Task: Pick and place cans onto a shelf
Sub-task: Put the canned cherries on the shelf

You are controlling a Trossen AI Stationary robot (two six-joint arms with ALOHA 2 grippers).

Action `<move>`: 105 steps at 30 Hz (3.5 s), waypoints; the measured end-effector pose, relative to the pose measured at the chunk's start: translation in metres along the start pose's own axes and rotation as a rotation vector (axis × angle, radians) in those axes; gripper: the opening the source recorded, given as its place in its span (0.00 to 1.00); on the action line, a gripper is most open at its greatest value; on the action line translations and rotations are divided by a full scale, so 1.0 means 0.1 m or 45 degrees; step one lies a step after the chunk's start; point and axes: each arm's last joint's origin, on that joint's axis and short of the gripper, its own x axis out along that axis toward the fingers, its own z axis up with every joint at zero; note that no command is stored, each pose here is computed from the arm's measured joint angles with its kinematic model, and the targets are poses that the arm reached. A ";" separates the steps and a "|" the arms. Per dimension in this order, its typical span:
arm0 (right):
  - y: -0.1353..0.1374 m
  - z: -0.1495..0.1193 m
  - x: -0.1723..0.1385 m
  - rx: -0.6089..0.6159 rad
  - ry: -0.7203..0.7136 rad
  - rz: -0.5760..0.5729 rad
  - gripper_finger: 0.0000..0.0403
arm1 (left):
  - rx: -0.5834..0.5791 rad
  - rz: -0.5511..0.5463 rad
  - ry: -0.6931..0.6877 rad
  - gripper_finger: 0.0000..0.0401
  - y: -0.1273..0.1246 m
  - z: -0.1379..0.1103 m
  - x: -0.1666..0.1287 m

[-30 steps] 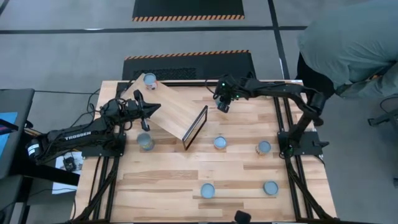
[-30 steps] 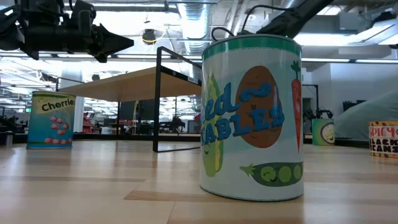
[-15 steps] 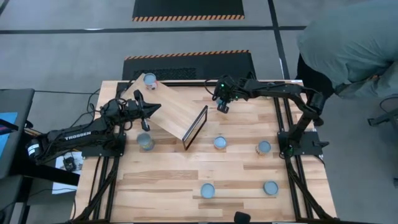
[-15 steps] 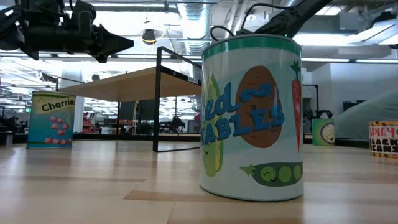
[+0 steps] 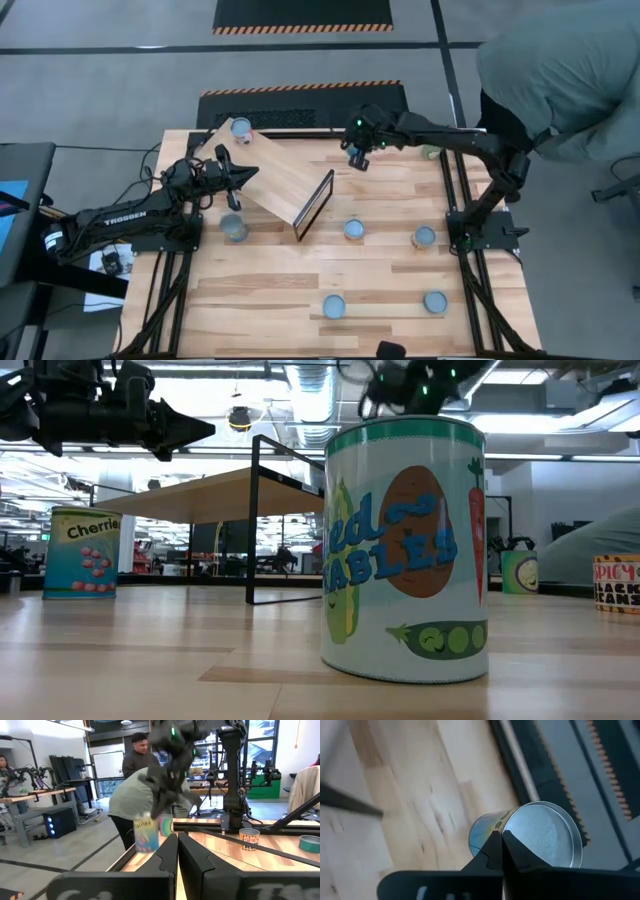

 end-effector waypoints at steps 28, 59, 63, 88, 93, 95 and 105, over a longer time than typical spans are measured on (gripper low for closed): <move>0.49 1.27 -0.11 -0.555 -0.678 0.278 0.01 | -0.019 0.040 -0.059 0.00 0.02 0.09 -0.11; 0.65 1.56 0.30 -0.732 -0.609 0.363 0.03 | -0.013 0.037 -0.060 0.00 0.02 0.09 -0.11; 0.70 1.58 0.28 -0.736 -0.634 0.363 0.09 | -0.013 0.037 -0.061 0.00 0.02 0.09 -0.11; 0.50 1.40 -0.17 -0.698 -0.517 0.466 0.03 | 0.018 -0.003 -0.029 0.00 0.01 0.06 -0.11; 0.64 1.29 0.19 -0.693 -0.512 0.525 0.02 | 0.017 -0.002 -0.026 0.00 0.01 0.06 -0.11; 0.69 1.28 0.30 -0.666 -0.557 0.558 0.02 | 0.017 -0.002 -0.023 0.00 0.01 0.06 -0.11; 0.86 1.25 0.54 -0.563 -0.724 0.636 0.02 | 0.031 0.012 -0.005 0.00 0.02 0.04 -0.11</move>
